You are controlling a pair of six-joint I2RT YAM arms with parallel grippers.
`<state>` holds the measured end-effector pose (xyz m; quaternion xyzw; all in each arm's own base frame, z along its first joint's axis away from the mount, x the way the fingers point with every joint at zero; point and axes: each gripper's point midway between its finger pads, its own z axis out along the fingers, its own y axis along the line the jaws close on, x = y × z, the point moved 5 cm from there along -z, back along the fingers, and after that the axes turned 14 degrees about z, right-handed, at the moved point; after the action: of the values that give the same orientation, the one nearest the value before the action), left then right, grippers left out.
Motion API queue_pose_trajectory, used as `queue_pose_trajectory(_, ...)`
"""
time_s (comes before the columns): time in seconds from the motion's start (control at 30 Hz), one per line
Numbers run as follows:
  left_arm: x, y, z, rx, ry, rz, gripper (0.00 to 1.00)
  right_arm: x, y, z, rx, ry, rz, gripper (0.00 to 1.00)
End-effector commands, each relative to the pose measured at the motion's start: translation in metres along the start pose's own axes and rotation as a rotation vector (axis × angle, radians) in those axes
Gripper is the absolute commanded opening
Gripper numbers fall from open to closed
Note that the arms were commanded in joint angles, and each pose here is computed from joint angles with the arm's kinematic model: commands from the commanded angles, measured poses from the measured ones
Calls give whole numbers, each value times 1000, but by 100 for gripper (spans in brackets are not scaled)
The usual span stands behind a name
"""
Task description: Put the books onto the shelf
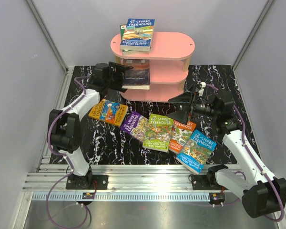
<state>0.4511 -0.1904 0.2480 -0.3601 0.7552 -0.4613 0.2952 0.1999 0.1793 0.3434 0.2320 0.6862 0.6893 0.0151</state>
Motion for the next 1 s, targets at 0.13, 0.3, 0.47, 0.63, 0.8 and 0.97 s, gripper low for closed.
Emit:
queue_pose_trajectory(0.13,0,-31,-3,35,4,-25,99,0,8,-1,-30,-1,-43,100)
queue_pose_trajectory(0.3,-3,-31,5,17,-7,-41,99,-2,8,-1,-30,1,-45,100)
queue_pose_trajectory(0.47,-8,-34,16,15,-18,-67,99,-7,7,0,-27,5,-40,100)
queue_pose_trajectory(0.63,-16,-35,29,9,-40,-90,99,-10,10,2,-24,15,-51,100)
queue_pose_trajectory(0.8,-23,-44,39,48,-56,-115,99,-12,11,4,-16,18,-57,100)
queue_pose_trajectory(0.97,-28,-47,54,73,-57,-160,99,-14,10,5,-12,18,-52,100)
